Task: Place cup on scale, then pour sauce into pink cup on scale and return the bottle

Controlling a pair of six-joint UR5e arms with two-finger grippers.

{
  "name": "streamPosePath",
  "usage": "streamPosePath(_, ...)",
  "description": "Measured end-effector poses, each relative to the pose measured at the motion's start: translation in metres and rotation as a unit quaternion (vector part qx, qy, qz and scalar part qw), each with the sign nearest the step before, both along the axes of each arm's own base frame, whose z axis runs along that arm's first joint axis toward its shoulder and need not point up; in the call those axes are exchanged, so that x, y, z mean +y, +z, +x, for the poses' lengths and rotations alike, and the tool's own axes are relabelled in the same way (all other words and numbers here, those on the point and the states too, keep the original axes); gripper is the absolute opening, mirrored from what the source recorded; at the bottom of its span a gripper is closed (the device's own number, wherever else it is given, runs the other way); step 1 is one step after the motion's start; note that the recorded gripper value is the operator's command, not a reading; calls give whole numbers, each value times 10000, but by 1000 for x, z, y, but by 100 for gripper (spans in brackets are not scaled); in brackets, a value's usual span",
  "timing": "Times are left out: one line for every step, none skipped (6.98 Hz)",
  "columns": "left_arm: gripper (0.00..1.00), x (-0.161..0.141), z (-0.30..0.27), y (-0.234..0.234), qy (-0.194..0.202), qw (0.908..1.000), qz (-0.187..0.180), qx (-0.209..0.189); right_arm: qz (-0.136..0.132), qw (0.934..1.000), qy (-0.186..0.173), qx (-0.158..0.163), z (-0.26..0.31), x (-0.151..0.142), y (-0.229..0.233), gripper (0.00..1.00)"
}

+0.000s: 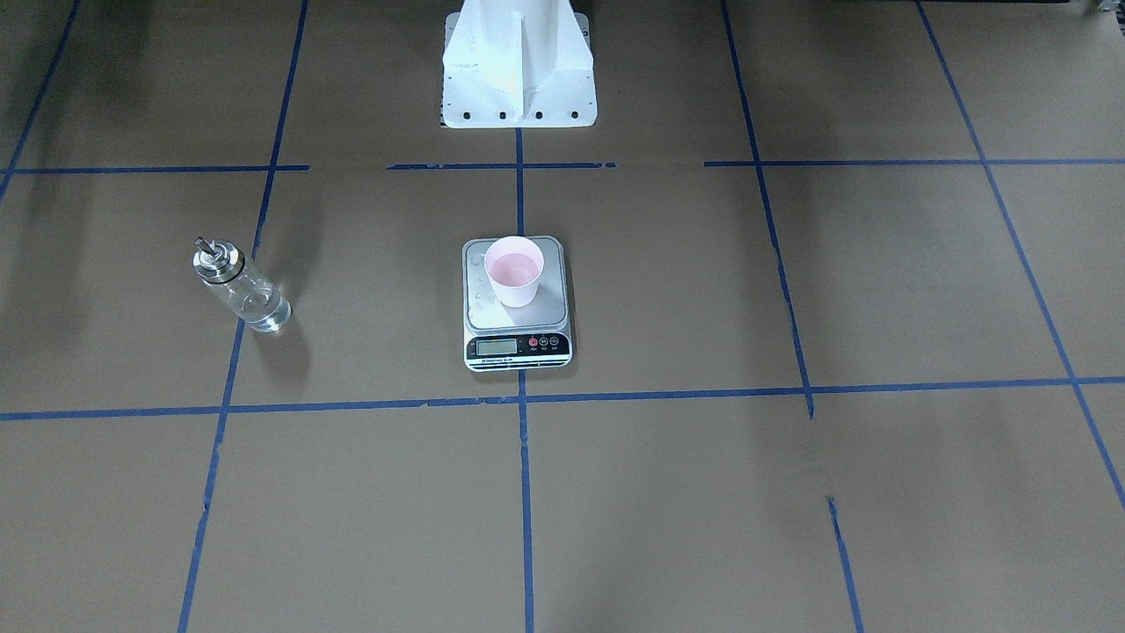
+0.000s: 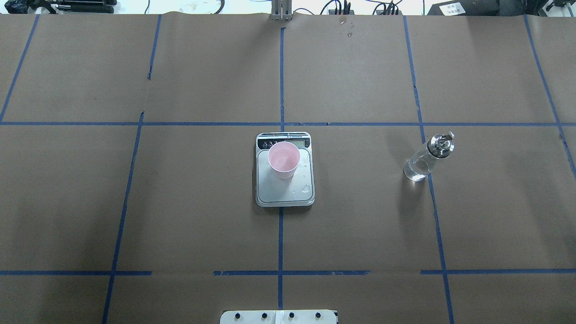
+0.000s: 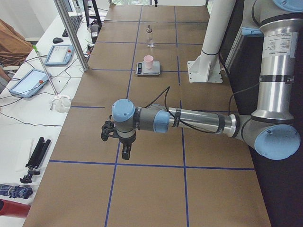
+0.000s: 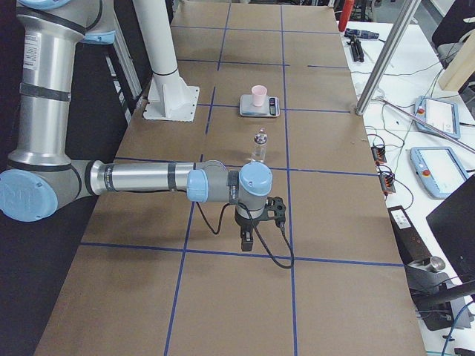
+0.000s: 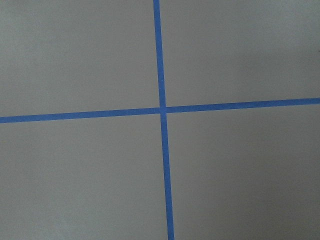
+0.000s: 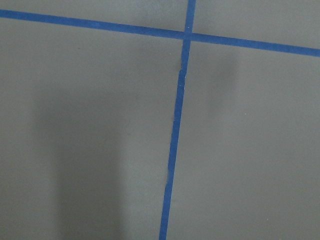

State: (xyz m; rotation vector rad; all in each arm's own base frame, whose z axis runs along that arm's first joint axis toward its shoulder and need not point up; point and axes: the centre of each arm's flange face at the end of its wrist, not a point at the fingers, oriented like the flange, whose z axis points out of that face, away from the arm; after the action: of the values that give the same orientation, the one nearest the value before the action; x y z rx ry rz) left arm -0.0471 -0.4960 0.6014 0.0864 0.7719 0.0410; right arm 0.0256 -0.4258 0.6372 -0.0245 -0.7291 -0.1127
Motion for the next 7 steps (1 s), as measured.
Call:
streamPosePath(100,-1,0,-1,9,10000,33,-38,-15,10000,2,-2,0,0,2,100)
streamPosePath(100,-2,1,-3,18,9999,90,-50,-20,10000,4,-2,0,0,2,100)
streamPosePath(100,-3,1,-4,20,9999,143,-53,-23,10000,5,-2,0,0,2,100)
streamPosePath(100,-3,1,-4,19,9999,160,-53,-26,10000,5,-2,-1,0,3,100)
streamPosePath(100,-3,1,-4,16,9999,163,-53,-24,10000,5,-4,-1,0,3,100)
streamPosePath(100,-3,1,-4,14,9999,160,-55,-23,10000,7,-21,-1,0,2,100)
streamPosePath(100,-3,1,-4,12,9999,146,-61,-27,10000,12,-47,-1,0,2,100)
